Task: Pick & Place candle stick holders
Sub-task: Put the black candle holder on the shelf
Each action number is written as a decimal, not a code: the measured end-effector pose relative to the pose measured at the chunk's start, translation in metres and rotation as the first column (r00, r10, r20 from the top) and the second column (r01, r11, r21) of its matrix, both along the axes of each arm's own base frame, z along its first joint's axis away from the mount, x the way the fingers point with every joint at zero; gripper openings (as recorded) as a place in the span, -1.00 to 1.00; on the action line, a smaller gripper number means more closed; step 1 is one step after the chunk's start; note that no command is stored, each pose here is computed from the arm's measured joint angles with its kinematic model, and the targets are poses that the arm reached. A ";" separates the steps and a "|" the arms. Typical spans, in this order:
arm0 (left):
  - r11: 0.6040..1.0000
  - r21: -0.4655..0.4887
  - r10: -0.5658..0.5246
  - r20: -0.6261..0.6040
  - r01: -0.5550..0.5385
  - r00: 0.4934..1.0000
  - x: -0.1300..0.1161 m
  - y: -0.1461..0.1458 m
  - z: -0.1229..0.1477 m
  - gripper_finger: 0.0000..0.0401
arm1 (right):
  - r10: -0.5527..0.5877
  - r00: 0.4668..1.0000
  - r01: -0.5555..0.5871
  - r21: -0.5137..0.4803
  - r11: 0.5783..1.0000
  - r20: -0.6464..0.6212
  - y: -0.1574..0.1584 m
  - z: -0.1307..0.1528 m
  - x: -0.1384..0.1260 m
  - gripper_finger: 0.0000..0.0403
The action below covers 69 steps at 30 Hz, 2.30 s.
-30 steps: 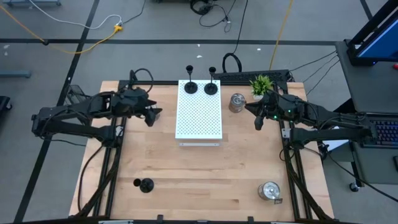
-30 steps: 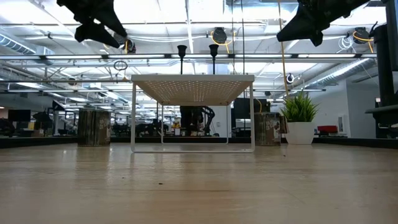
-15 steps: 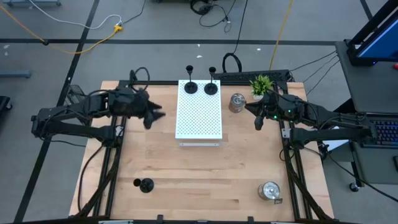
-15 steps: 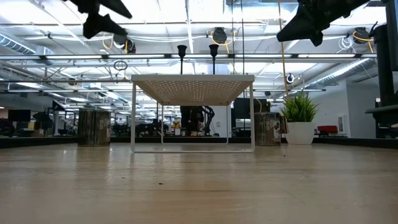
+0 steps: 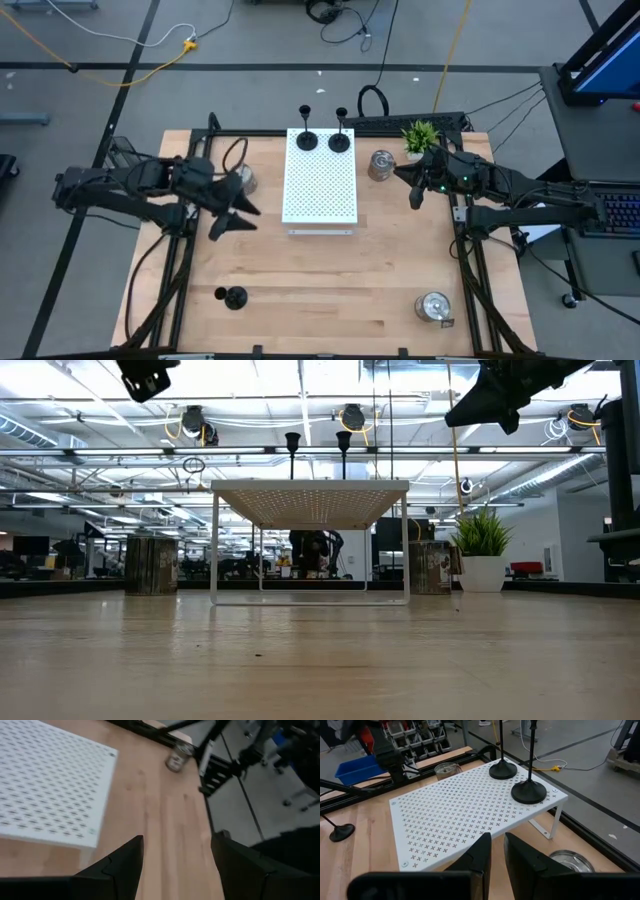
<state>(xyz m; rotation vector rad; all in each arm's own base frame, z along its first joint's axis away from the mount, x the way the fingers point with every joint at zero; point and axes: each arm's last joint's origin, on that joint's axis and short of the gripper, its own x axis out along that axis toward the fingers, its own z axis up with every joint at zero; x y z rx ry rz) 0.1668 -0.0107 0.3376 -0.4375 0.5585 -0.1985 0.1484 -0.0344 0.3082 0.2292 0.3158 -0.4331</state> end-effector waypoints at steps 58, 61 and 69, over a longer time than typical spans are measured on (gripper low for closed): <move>0.950 -0.310 -0.075 -0.361 -0.044 0.930 -0.059 -0.082 -0.010 0.19 | 0.016 1.000 -0.016 -0.037 0.999 -0.023 0.000 -0.001 0.000 -0.79; 0.948 -0.310 -0.056 -0.382 -0.071 0.923 -0.062 -0.083 -0.011 0.19 | 0.017 1.000 -0.018 -0.042 0.999 -0.026 0.000 -0.001 0.000 -0.79; 0.941 -0.317 -0.021 -0.405 -0.119 0.914 -0.065 -0.085 -0.012 0.19 | 0.017 1.000 -0.018 -0.042 0.999 -0.025 0.000 -0.001 0.000 -0.79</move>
